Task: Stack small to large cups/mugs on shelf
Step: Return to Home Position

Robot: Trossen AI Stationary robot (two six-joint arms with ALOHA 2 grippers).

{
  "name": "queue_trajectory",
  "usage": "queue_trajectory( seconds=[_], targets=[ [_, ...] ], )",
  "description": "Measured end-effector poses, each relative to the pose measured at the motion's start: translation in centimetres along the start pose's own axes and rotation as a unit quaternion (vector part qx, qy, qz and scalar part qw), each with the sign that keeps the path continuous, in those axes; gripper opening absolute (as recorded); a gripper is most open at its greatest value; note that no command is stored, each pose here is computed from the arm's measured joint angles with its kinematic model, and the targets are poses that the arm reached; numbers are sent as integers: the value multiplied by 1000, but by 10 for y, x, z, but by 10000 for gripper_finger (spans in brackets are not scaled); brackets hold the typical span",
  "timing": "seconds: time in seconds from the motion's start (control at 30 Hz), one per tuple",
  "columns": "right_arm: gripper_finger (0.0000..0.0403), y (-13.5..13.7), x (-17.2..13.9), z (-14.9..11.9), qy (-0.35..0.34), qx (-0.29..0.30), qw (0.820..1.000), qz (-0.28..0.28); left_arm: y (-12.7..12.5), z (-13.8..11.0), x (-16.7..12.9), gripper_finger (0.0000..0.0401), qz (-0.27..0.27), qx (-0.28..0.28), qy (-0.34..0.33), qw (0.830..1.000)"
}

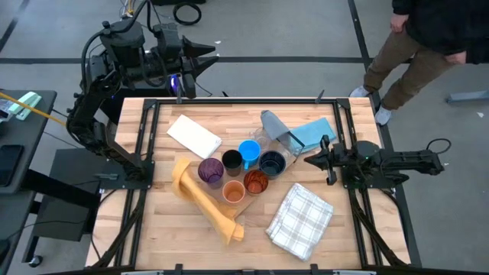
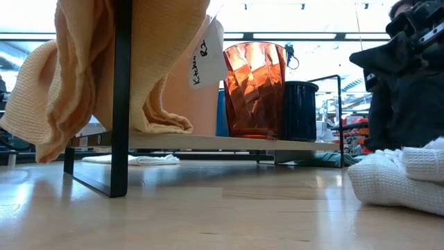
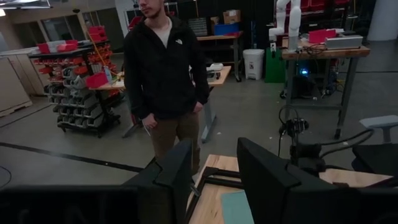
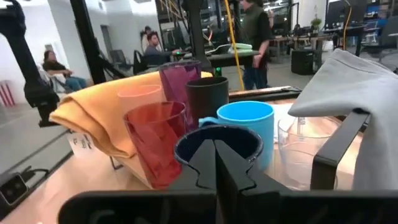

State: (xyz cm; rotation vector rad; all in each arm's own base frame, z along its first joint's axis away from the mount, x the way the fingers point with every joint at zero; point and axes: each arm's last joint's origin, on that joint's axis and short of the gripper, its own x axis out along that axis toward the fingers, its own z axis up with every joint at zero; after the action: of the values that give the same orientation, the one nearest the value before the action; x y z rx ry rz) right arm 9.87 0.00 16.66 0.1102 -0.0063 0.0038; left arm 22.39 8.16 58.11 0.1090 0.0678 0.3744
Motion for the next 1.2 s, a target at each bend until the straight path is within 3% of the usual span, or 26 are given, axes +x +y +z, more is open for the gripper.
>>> queue_trajectory(
  seconds=[0.27,0.7,1.2],
  targets=[
    [0,-1,4,-6,37,-8,999,-4,0,0,0,129,0,5,0,1000],
    [0,1,3,14,-10,-33,999,-11,0,0,0,130,0,12,0,1000],
    [0,0,3,9,10,-1,1000,-24,0,-2,0,133,-2,12,12,1000]
  ],
)
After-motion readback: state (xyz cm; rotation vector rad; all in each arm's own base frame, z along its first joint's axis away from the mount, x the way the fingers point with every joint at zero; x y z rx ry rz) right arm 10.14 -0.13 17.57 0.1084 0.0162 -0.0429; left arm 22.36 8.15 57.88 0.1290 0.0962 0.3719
